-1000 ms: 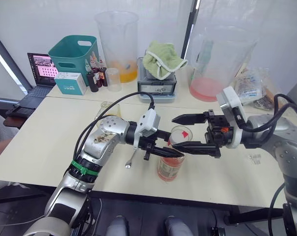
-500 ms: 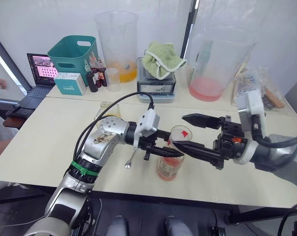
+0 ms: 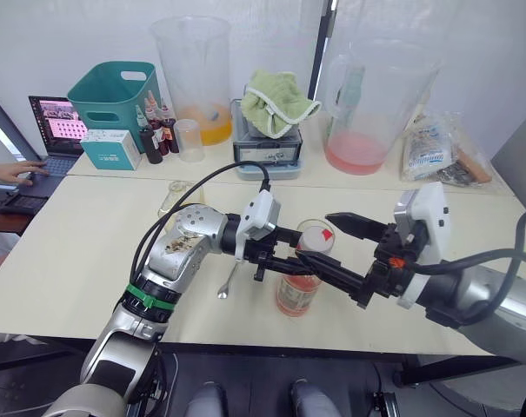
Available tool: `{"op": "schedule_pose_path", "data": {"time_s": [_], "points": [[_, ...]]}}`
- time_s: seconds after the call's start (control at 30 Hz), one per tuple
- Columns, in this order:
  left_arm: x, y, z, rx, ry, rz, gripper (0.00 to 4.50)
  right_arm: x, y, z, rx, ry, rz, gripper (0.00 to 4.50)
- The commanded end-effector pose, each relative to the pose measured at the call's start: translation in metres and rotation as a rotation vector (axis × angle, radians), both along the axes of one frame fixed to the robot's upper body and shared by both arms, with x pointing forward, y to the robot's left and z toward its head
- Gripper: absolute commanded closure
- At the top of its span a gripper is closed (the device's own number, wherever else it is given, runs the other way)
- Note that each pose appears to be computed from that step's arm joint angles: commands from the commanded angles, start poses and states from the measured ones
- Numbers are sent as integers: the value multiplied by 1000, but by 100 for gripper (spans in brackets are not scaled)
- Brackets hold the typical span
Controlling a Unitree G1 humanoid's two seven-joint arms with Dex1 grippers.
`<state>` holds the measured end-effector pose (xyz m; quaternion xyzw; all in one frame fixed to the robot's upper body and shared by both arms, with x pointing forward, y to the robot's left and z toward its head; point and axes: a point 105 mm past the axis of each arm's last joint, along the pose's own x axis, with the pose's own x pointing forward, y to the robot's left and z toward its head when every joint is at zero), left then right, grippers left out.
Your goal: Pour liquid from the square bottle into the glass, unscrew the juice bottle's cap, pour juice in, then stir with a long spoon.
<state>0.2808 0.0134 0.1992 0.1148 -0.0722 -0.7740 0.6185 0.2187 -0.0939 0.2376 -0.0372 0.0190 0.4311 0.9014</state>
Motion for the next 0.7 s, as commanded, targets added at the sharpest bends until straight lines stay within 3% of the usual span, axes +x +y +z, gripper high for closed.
{"op": "schedule_pose_path", "data": {"time_s": [0.03, 0.33, 0.37, 0.53, 0.6, 0.7], "points": [[4, 0, -8, 41, -4, 25, 299, 0, 0, 4, -4, -43, -19, 1], [3, 0, -9, 43, -2, 21, 299, -4, 3, 9, 41, -57, -5, 1], [3, 0, -9, 43, -2, 22, 299, -4, 3, 10, 42, -57, -4, 52], [3, -1, -8, 44, -4, 22, 299, -4, 5, 10, 48, -60, 4, 225], [3, -1, -8, 44, -5, 22, 299, -3, 4, 9, 44, -57, 2, 274], [4, 0, -7, 46, -6, 24, 299, -2, 5, 9, 41, -59, 6, 284]]}}
